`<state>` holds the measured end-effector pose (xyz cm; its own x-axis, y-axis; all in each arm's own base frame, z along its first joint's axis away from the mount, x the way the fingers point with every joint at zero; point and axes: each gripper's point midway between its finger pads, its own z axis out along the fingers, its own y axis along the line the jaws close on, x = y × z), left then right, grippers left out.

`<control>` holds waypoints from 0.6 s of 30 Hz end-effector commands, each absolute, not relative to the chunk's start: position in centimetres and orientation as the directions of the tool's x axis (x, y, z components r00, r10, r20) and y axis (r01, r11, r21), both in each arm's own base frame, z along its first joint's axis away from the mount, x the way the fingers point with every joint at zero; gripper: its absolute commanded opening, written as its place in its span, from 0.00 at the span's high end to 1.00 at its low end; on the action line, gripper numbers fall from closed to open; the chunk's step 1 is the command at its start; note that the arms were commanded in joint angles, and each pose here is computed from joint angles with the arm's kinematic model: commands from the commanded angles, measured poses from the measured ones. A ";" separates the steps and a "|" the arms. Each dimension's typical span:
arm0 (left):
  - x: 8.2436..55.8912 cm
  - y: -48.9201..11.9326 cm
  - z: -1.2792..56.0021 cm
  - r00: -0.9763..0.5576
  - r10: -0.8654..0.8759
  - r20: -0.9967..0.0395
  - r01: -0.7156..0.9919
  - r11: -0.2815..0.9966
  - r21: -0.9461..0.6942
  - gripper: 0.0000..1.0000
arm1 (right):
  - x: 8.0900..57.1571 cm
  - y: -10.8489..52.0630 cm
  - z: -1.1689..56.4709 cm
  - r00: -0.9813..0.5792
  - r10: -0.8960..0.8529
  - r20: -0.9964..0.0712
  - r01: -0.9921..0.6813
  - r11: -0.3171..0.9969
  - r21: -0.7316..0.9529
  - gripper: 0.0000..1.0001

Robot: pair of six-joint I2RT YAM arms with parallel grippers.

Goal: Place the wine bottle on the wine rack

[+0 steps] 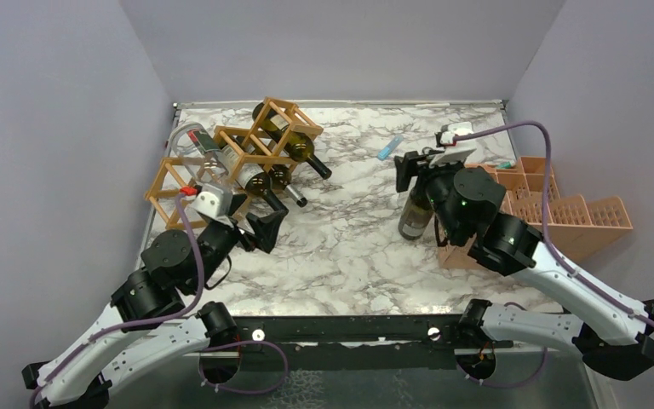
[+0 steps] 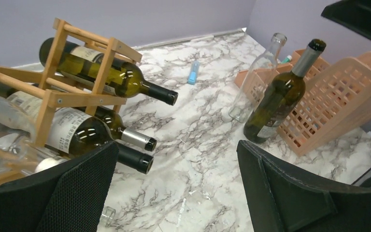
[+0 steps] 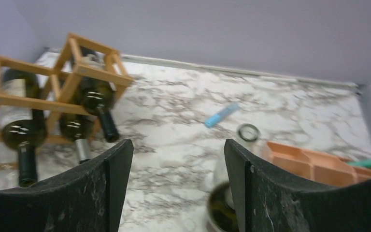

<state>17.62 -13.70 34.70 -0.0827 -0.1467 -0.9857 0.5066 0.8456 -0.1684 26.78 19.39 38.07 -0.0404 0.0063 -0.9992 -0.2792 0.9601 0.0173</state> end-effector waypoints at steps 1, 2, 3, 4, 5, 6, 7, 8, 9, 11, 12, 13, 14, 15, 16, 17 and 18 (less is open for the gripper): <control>17.7 -16.2 34.1 -0.066 -0.155 -0.986 0.580 0.798 -0.164 0.01 | 26.2 12.3 35.6 -0.137 -0.092 -0.986 0.033 0.995 -0.098 0.29; 17.8 -16.6 33.9 -0.069 -0.157 -0.985 0.587 0.792 -0.168 0.01 | 25.9 11.7 35.2 -0.157 -0.086 -0.984 0.057 0.994 -0.096 0.29; 18.0 -17.1 33.5 -0.073 -0.158 -0.985 0.592 0.787 -0.170 0.01 | 25.6 11.3 34.8 -0.178 -0.077 -0.981 0.076 0.993 -0.092 0.29; 18.1 -17.6 33.2 -0.078 -0.159 -0.984 0.598 0.782 -0.174 0.01 | 25.4 11.0 34.4 -0.197 -0.062 -0.978 0.088 0.993 -0.080 0.29; 18.1 -18.2 33.1 -0.079 -0.165 -0.983 0.614 0.769 -0.178 0.01 | 25.2 10.9 33.8 -0.215 -0.061 -0.975 0.090 0.993 -0.082 0.29; 18.2 -18.8 32.7 -0.087 -0.160 -0.983 0.627 0.758 -0.179 0.01 | 25.1 10.8 33.3 -0.231 -0.060 -0.971 0.091 0.992 -0.083 0.29; 18.2 -19.3 32.4 -0.097 -0.154 -0.983 0.640 0.747 -0.180 0.01 | 25.0 10.9 32.9 -0.241 -0.059 -0.969 0.093 0.992 -0.084 0.29; 18.2 -19.9 32.2 -0.107 -0.147 -0.983 0.652 0.736 -0.181 0.01 | 25.0 10.9 32.5 -0.251 -0.062 -0.966 0.092 0.992 -0.088 0.29; 18.2 -20.5 31.7 -0.121 -0.134 -0.983 0.661 0.728 -0.181 0.01 | 25.0 11.1 32.1 -0.261 -0.065 -0.963 0.091 0.992 -0.092 0.29; 18.3 -21.2 31.3 -0.142 -0.119 -0.983 0.672 0.717 -0.184 0.01 | 25.2 11.4 31.5 -0.278 -0.066 -0.958 0.087 0.992 -0.094 0.29; 18.3 -21.5 31.0 -0.152 -0.114 -0.982 0.674 0.714 -0.187 0.01 | 25.4 11.6 31.2 -0.285 -0.068 -0.956 0.082 0.992 -0.095 0.29; 18.3 -21.7 30.9 -0.159 -0.111 -0.981 0.678 0.710 -0.190 0.01 | 25.6 11.8 31.0 -0.289 -0.069 -0.955 0.081 0.992 -0.097 0.29; 18.3 -21.8 30.7 -0.167 -0.107 -0.980 0.681 0.706 -0.193 0.01 | 25.8 12.0 30.8 -0.293 -0.070 -0.954 0.077 0.992 -0.096 0.29; 18.2 -22.0 30.6 -0.172 -0.109 -0.979 0.683 0.703 -0.198 0.01 | 26.1 12.3 30.5 -0.298 -0.072 -0.952 0.068 0.993 -0.097 0.29; 18.2 -22.1 30.6 -0.176 -0.112 -0.978 0.686 0.699 -0.204 0.01 | 26.4 12.5 30.3 -0.301 -0.075 -0.951 0.062 0.993 -0.098 0.29; 18.1 -22.2 30.5 -0.183 -0.116 -0.976 0.688 0.694 -0.211 0.01 | 26.8 12.7 30.1 -0.303 -0.073 -0.950 0.054 0.994 -0.094 0.29; 18.0 -22.3 30.5 -0.185 -0.120 -0.975 0.691 0.690 -0.216 0.01 | 27.2 12.7 29.8 -0.309 -0.071 -0.948 0.055 0.994 -0.092 0.29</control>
<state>18.85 -21.26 29.31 -0.1845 -0.0578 -0.9811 0.6476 0.7438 -0.1656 26.15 12.45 30.62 -0.2958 -0.0953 -0.9505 0.0494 0.9922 -0.1148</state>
